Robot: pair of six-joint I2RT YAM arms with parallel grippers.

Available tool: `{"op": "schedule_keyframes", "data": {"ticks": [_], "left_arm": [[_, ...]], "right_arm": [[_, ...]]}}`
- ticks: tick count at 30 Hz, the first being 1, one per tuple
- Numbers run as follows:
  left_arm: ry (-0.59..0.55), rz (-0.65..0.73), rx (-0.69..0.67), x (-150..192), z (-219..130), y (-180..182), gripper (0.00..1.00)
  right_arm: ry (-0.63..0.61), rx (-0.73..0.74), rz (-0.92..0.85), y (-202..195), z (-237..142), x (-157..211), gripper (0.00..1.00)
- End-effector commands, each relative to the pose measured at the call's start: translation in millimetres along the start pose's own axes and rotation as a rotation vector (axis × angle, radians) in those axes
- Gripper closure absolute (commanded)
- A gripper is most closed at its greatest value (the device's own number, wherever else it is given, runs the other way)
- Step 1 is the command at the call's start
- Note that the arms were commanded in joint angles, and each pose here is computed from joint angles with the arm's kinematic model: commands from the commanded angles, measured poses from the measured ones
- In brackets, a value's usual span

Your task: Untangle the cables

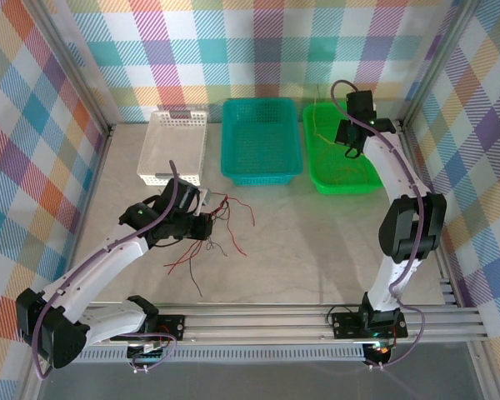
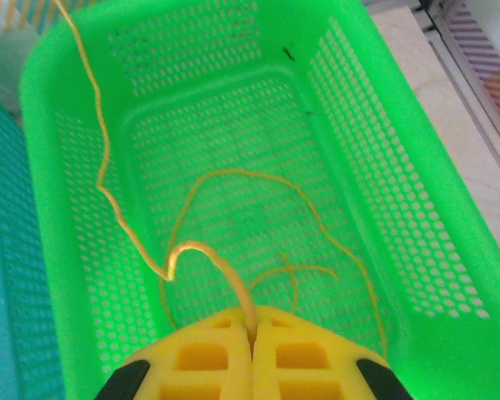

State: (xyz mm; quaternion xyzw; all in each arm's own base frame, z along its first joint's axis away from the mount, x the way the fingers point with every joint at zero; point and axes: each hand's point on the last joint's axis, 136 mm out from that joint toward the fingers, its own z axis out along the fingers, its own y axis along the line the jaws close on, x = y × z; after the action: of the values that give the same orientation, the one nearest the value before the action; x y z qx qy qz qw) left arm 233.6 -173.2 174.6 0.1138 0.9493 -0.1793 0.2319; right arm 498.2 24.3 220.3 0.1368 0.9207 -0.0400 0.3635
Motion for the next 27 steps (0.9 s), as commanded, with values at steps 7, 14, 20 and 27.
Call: {"op": "schedule_keyframes", "data": {"ticks": [7,14,20,27], "left_arm": [[0.011,0.027,0.043,1.0,-0.9,-9.8,1.0],[0.019,0.025,0.053,1.6,0.7,-11.6,1.0],[0.034,0.022,0.054,3.2,4.0,-11.7,1.0],[0.032,0.025,0.037,4.6,3.4,-8.6,1.0]], "right_arm": [[0.124,0.126,-0.121,-26.7,-35.6,23.8,1.0],[0.047,0.153,-0.179,-33.2,-80.9,19.8,1.0],[0.167,0.147,-0.304,-6.0,-53.1,29.7,1.0],[0.304,0.111,-0.414,40.9,8.7,51.6,1.0]]}}
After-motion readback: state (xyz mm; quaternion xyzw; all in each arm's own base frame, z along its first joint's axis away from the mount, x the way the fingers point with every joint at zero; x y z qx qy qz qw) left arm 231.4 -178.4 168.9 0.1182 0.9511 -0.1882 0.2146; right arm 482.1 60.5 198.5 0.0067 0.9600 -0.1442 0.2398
